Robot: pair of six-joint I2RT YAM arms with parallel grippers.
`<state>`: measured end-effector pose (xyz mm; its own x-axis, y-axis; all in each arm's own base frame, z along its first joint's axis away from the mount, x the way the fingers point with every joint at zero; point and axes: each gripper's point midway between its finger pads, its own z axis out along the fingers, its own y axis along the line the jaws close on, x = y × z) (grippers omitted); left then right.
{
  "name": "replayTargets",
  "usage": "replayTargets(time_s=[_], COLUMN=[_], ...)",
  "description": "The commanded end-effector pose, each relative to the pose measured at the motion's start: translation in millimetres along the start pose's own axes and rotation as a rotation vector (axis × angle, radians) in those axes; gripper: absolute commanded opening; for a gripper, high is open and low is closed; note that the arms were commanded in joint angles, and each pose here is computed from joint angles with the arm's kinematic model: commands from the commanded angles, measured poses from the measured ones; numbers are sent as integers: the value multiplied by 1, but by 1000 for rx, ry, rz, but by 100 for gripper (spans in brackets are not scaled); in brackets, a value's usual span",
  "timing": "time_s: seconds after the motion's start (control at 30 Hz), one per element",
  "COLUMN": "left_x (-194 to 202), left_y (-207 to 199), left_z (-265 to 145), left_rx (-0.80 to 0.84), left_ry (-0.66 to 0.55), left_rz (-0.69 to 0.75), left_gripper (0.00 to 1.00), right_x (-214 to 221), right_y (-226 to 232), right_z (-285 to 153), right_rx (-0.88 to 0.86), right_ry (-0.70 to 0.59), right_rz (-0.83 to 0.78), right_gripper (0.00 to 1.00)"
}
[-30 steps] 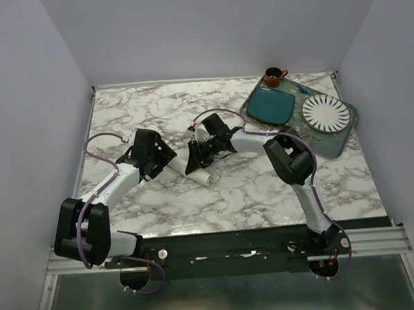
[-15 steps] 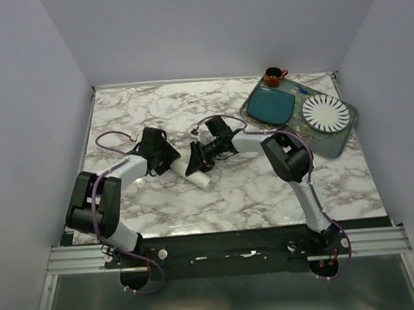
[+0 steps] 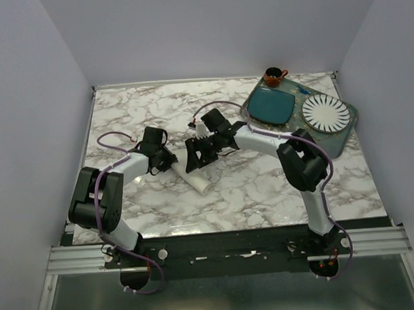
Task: Fold the napkin, place the utensils inside, and roll it up
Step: Roll the napkin with the utensil
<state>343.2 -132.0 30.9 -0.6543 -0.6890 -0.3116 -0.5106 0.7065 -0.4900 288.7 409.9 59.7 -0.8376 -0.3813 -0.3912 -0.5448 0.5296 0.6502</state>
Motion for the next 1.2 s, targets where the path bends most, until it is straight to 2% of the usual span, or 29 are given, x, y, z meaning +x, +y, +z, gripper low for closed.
replayTargets(time_s=[0.0,0.13,0.4,0.53,0.83,0.93,0.97,1.03,1.07,1.1,1.17], left_x=[-3,3,7,9,7,7,6,4,4,3,1], left_y=[-1,-2,3,4,3,4,3,6,7,9,14], left_z=[1,0,3,3,1,0,-1,-3,-4,-5,-10], left_rx=[-23,-18,-34,-32,-29,-26,-25,-28,-32,-38,-45], left_ry=[4,34,58,66,71,72,68,59,54,50,41], left_rz=[-7,-17,-40,-46,-48,-40,-33,-6,5,15,42], left_gripper=[36,36,35,35,35,36,37,43,46,53,58], right_x=[-2,-2,4,12,5,1,1,-1,0,-1,1], right_y=[-11,3,1,-6,-24,-27,-25,-21,-19,-15,-10], right_z=[-14,-2,15,26,25,20,20,18,20,19,22], right_rx=[390,502,687,726,826,856,847,828,805,790,719], right_ry=[-87,-128,-184,-165,-165,-174,-172,-175,-169,-174,-160], right_rz=[-262,-393,-524,-542,-584,-598,-600,-604,-605,-601,-586], right_gripper=[84,86,85,75,64,53,42,36,29,25,22])
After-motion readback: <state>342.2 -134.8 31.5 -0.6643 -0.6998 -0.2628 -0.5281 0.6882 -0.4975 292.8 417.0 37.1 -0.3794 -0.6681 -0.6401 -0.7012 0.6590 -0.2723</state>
